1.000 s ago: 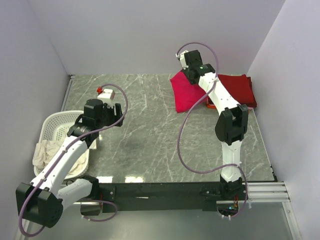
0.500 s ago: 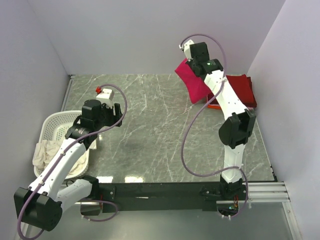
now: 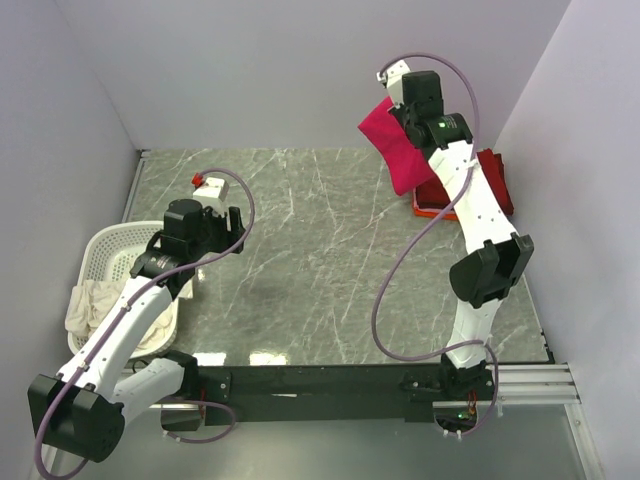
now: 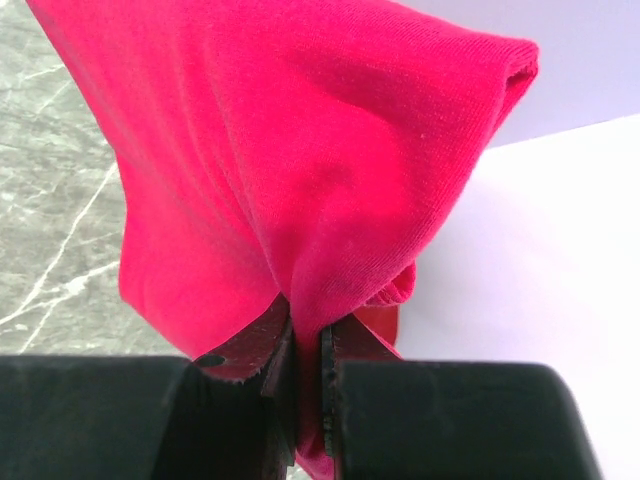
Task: Fold and stack the t-shirts
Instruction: Neatly place the folded tshirt to the corner
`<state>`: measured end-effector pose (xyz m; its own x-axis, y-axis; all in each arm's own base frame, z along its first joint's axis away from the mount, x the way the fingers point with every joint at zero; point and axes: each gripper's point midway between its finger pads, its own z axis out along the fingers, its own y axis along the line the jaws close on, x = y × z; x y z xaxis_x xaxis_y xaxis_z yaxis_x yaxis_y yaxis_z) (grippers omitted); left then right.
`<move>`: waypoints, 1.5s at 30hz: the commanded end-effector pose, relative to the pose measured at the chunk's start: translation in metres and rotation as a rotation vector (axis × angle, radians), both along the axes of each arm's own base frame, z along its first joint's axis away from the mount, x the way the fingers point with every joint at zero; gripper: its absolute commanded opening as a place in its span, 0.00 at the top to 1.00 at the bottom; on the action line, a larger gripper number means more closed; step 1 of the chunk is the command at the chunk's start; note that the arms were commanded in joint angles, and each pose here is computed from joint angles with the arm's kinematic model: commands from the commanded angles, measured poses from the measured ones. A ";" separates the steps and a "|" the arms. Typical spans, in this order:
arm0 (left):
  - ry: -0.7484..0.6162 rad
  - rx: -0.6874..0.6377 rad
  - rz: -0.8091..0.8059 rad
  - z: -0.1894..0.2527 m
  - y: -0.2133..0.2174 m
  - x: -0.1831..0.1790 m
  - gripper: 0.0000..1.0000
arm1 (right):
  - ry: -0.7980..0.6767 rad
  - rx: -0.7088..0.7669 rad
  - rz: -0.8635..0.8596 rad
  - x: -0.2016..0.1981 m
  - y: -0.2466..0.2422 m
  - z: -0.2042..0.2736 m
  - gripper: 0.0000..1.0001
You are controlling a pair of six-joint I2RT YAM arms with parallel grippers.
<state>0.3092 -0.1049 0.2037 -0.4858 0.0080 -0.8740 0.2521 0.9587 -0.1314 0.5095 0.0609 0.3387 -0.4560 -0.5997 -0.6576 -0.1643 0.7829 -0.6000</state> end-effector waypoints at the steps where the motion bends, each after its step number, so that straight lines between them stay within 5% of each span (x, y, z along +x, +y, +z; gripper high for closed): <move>1: -0.058 -0.008 -0.020 0.018 -0.003 0.005 0.30 | -0.153 0.007 -0.040 -0.020 -0.023 0.063 1.00; 19: -0.043 -0.007 -0.025 0.013 -0.005 0.005 0.30 | -0.117 0.011 -0.097 -0.011 -0.067 0.043 1.00; 45: -0.023 0.007 -0.021 0.005 -0.003 0.007 0.30 | -0.006 -0.083 -0.322 0.058 -0.184 -0.059 1.00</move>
